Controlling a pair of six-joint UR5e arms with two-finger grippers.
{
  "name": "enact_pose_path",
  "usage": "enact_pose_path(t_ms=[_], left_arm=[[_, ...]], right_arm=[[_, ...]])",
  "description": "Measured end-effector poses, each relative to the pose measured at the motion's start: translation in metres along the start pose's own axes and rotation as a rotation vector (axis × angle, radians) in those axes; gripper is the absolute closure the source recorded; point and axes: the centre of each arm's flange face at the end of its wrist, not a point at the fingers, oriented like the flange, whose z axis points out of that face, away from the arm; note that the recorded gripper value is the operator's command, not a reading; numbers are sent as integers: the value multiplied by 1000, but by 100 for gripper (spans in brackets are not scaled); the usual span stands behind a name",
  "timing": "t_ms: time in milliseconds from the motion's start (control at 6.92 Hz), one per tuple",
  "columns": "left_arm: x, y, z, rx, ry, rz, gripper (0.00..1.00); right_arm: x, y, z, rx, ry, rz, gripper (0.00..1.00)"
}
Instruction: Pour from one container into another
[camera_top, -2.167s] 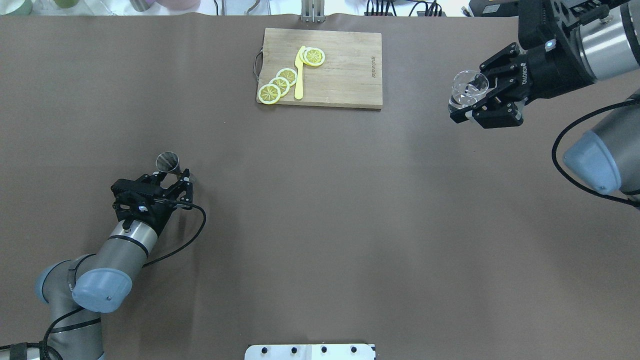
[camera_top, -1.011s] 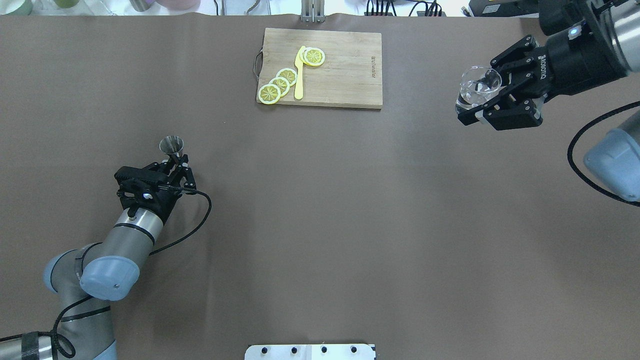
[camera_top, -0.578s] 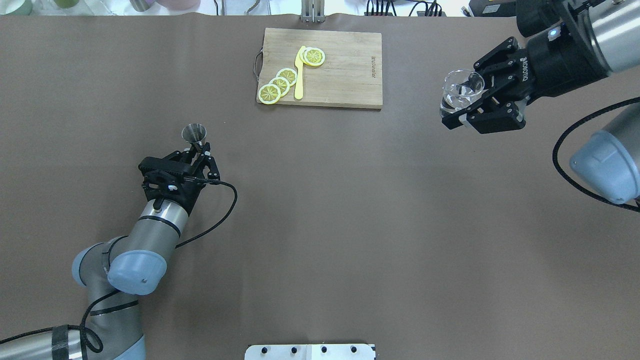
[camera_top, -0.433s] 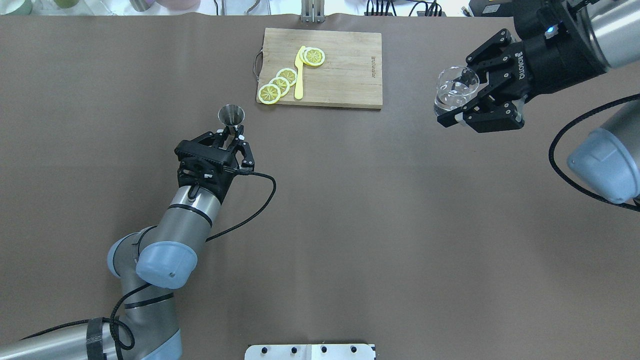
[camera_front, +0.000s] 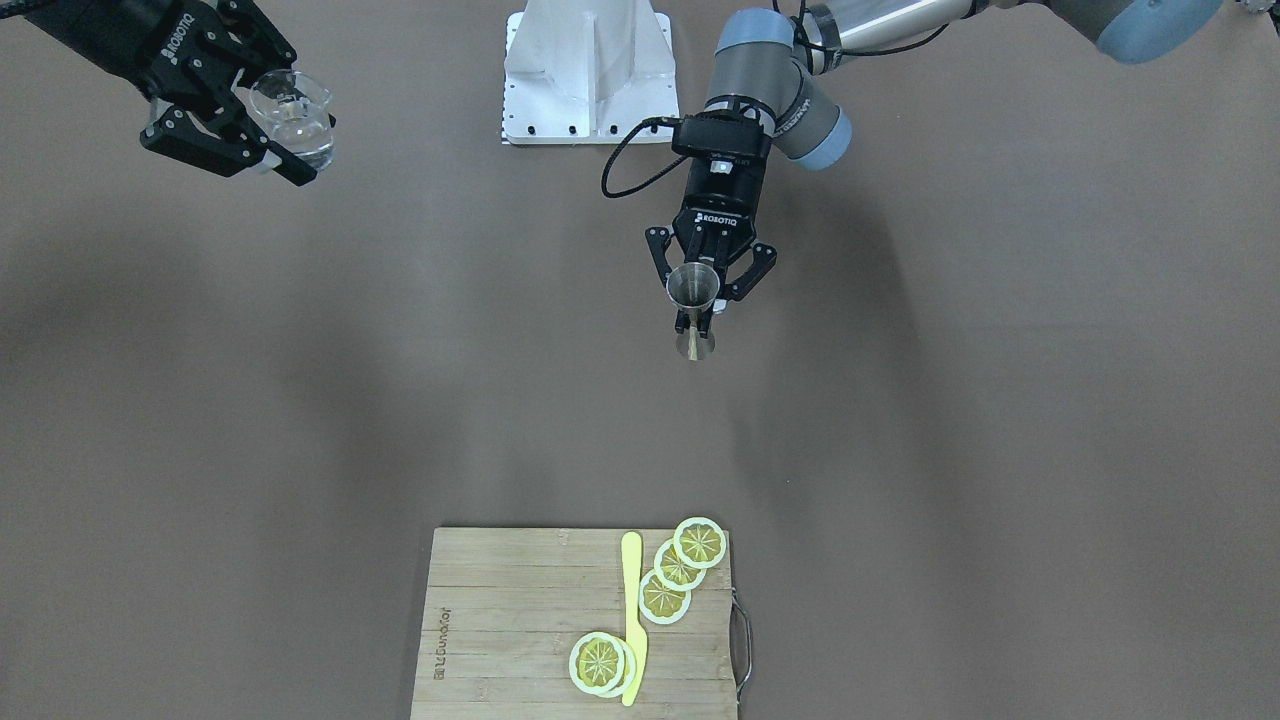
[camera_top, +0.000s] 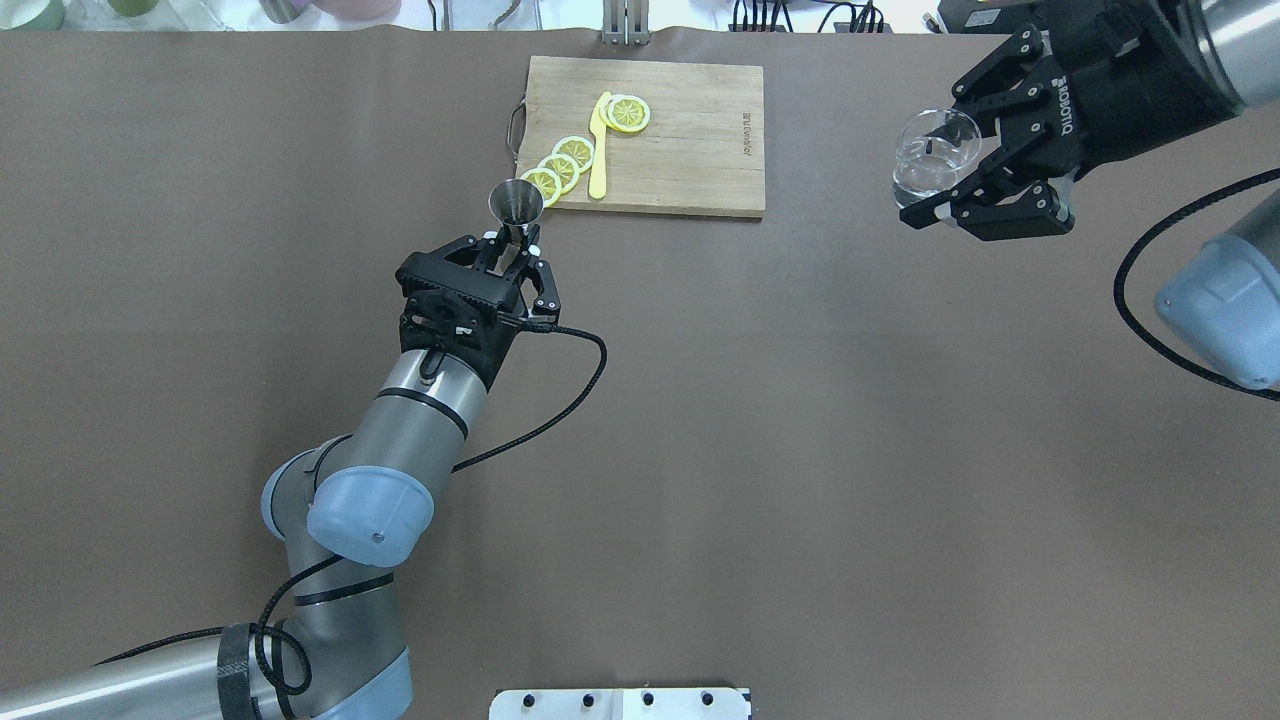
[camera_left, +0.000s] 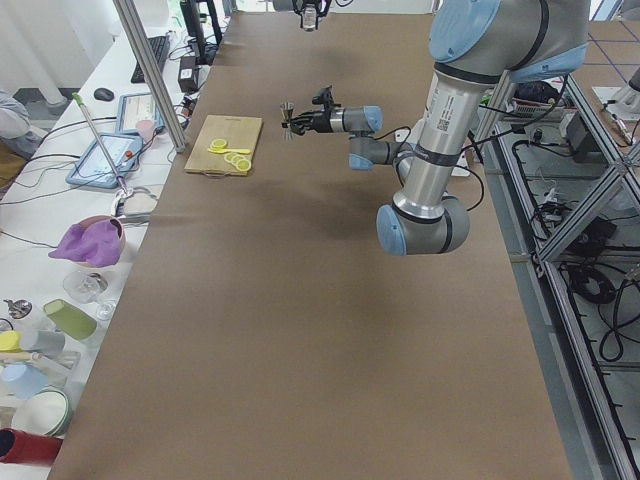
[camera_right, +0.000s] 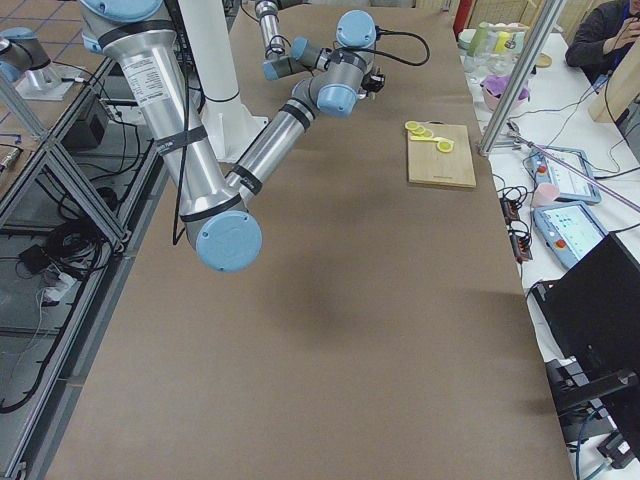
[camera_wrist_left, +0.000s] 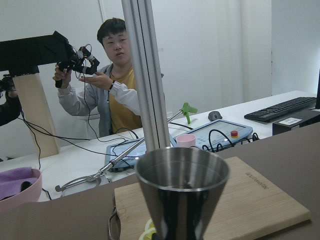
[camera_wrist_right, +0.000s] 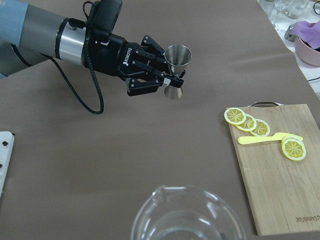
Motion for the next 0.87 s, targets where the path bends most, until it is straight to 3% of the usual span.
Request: enact_pose_path(t_ms=[289, 578, 867], left_arm=[[5, -8, 1, 12, 5, -14, 100], [6, -9, 0, 16, 10, -24, 100], [10, -9, -5, 18, 24, -45, 100]], right_arm=[[11, -11, 0, -60, 43, -27, 100], [20, -23, -1, -160, 84, -57, 100], [18, -40, 8, -215, 87, -55, 100]])
